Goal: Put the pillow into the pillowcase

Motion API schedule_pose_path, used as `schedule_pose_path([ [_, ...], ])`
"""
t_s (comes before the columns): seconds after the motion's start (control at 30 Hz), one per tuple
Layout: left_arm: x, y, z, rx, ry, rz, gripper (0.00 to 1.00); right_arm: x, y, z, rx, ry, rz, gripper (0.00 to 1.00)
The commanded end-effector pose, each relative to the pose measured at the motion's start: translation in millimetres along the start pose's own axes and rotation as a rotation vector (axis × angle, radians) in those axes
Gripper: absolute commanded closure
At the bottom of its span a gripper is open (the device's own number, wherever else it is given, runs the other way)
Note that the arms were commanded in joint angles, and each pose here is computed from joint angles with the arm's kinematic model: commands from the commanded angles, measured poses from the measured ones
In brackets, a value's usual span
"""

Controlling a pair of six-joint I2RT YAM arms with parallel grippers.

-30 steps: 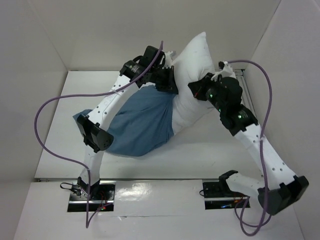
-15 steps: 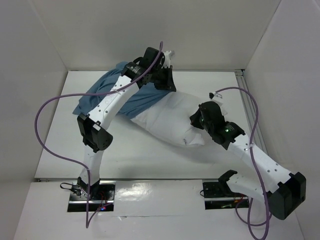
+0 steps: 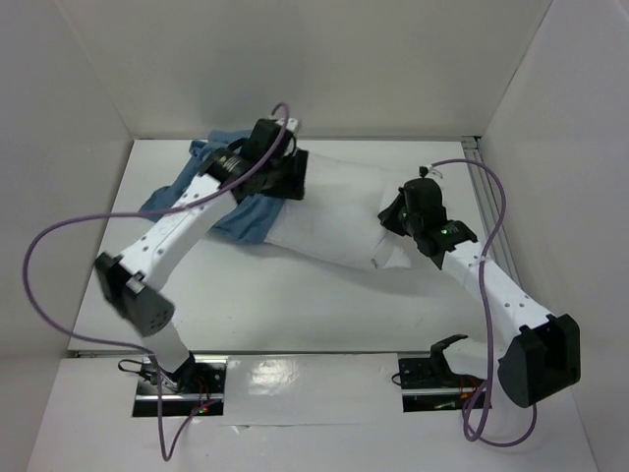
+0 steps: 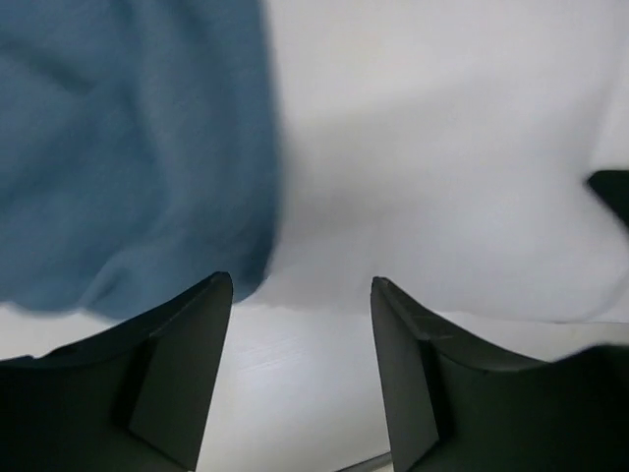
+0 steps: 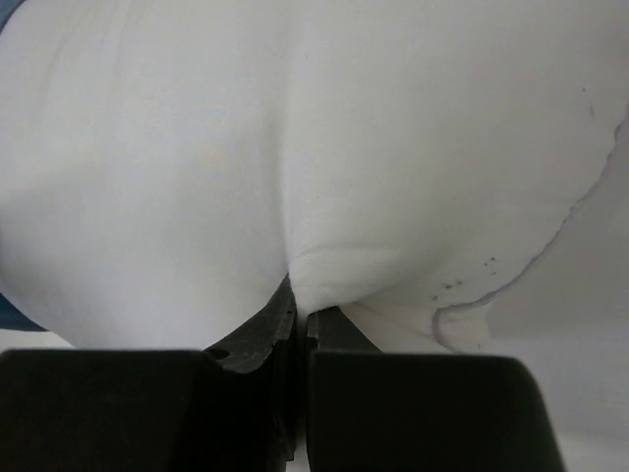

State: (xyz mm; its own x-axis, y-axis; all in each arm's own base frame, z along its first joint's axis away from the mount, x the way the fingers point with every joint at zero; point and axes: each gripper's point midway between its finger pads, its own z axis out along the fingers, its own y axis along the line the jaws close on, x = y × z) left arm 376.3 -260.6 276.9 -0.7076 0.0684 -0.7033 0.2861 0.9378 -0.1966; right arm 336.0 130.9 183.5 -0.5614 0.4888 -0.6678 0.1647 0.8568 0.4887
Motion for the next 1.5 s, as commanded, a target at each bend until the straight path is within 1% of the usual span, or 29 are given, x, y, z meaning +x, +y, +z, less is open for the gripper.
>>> schedule_pose_path([
  [0.0, -0.3, 61.7, -65.3, -0.267, -0.212, -0.099, 0.3, -32.3, 34.7, -8.3, -0.139, -0.07, -0.005, 1.0],
  [0.03, -1.8, 64.3, -68.5, -0.263, -0.273, -0.152, 0.3, -29.4, 34.5, -8.6, -0.141, -0.056, -0.007, 1.0],
  [0.07, 26.8, 79.1, -58.3, -0.301, -0.235, -0.167, 0.3, -30.2, 30.0, -5.3, -0.128, -0.056, -0.013, 1.0],
  [0.1, 34.1, 84.7, -61.5, -0.312, -0.252, -0.191, 0.3, -29.0, 31.3, -5.7, -0.136, -0.049, -0.013, 1.0],
  [0.13, 35.4, 85.0, -72.7, -0.287, -0.299, -0.243, 0.3, -25.8, 31.7, -3.5, -0.139, -0.034, -0.015, 1.0],
  [0.17, 59.9, 97.7, -61.5, -0.32, -0.256, -0.248, 0.3, -31.3, 31.8, -4.3, -0.139, -0.046, -0.01, 1.0],
  [0.23, 79.9, 97.5, -52.4, -0.297, -0.226, -0.262, 0.32, -28.1, 32.2, -2.1, -0.143, -0.031, -0.011, 1.0],
  [0.27, 98.2, 102.6, -38.2, -0.301, -0.19, -0.259, 0.33, -28.1, 32.2, -2.1, -0.143, -0.031, -0.011, 1.0],
  [0.3, 106.9, 99.6, -30.9, -0.278, -0.17, -0.266, 0.33, -30.4, 35.5, -3.7, -0.155, -0.033, -0.02, 1.0],
  [0.37, 120.3, 100.7, -19.5, -0.272, -0.154, -0.278, 0.27, -27.9, 34.0, -0.2, -0.148, -0.023, -0.021, 1.0],
  [0.4, 130.1, 98.9, -8.6, -0.248, -0.148, -0.28, 0.2, -29.8, 35.8, 1.7, -0.148, -0.023, -0.021, 1.0],
  [0.47, 136.1, 98.1, 1.5, -0.238, -0.145, -0.29, 0.14, -33.1, 40.1, -0.4, -0.162, -0.028, -0.03, 1.0],
  [0.5, 146.3, 104.5, 12.5, -0.261, -0.119, -0.301, 0.12, -33.2, 40.1, -0.4, -0.162, -0.028, -0.03, 1.0],
  [0.53, 143.0, 103.0, 17.0, -0.255, -0.13, -0.303, 0.12, -33.2, 40.1, -0.4, -0.162, -0.028, -0.03, 1.0],
  [0.63, 155.5, 117.7, 33.6, -0.307, -0.112, -0.332, 0.13, -35.3, 41.3, -1.9, -0.163, -0.03, -0.039, 1.0],
  [0.67, 149.8, 118.8, 39.0, -0.29, -0.135, -0.332, 0.15, -35.2, 41.2, -1.9, -0.163, -0.03, -0.039, 1.0],
  [0.73, 149.4, 126.0, 46.6, -0.288, -0.135, -0.345, 0.16, -39.5, 42.6, -2.9, -0.162, -0.042, -0.038, 1.0],
  [0.8, 149.9, 128.8, 57.1, -0.274, -0.122, -0.342, 0.23, -37.8, 41.2, -2.9, -0.156, -0.035, -0.038, 1.0],
  [0.9, 160.0, 144.0, 70.3, -0.31, -0.083, -0.361, 0.3, -41.2, 37.3, -2.0, -0.143, -0.046, -0.033, 1.0],
  [0.93, 156.7, 143.6, 72.6, -0.307, -0.088, -0.351, 0.32, -41.2, 37.3, -2.0, -0.143, -0.046, -0.033, 1.0],
  [0.97, 156.5, 145.2, 72.7, -0.304, -0.086, -0.358, 0.38, -41.2, 37.3, -2.0, -0.143, -0.046, -0.033, 1.0],
  [1.03, 160.3, 146.6, 75.7, -0.31, -0.071, -0.347, 0.44, -39.1, 35.6, -2.0, -0.136, -0.038, -0.034, 1.0],
  [1.17, 150.8, 147.9, 74.1, -0.309, -0.089, -0.355, 0.69, -40.2, 34.4, -1.7, -0.129, -0.043, -0.033, 1.0],
  [1.2, 154.1, 148.6, 73.4, -0.315, -0.076, -0.354, 0.84, -38.3, 33.2, 1.1, -0.123, -0.036, -0.034, 1.0],
  [1.23, 150.8, 147.7, 70.6, -0.31, -0.087, -0.355, 0.93, -38.3, 33.1, 1.1, -0.123, -0.036, -0.034, 1.0],
  [1.27, 144.0, 143.1, 64.3, -0.287, -0.097, -0.349, 1.0, -38.3, 33.1, 1.1, -0.123, -0.036, -0.034, 1.0],
  [1.37, 128.4, 123.6, 50.8, -0.19, -0.104, -0.344, 1.0, -36.4, 31.9, 3.8, -0.117, -0.029, -0.034, 1.0],
  [1.43, 100.4, 81.1, 38.7, -0.028, -0.131, -0.333, 1.0, -34.3, 37.8, 8.3, -0.145, -0.016, -0.026, 1.0],
  [1.47, 92.2, 55.2, 34.3, 0.083, -0.11, -0.33, 1.0, -33.5, 40.6, 12.3, -0.162, -0.019, -0.012, 1.0],
])
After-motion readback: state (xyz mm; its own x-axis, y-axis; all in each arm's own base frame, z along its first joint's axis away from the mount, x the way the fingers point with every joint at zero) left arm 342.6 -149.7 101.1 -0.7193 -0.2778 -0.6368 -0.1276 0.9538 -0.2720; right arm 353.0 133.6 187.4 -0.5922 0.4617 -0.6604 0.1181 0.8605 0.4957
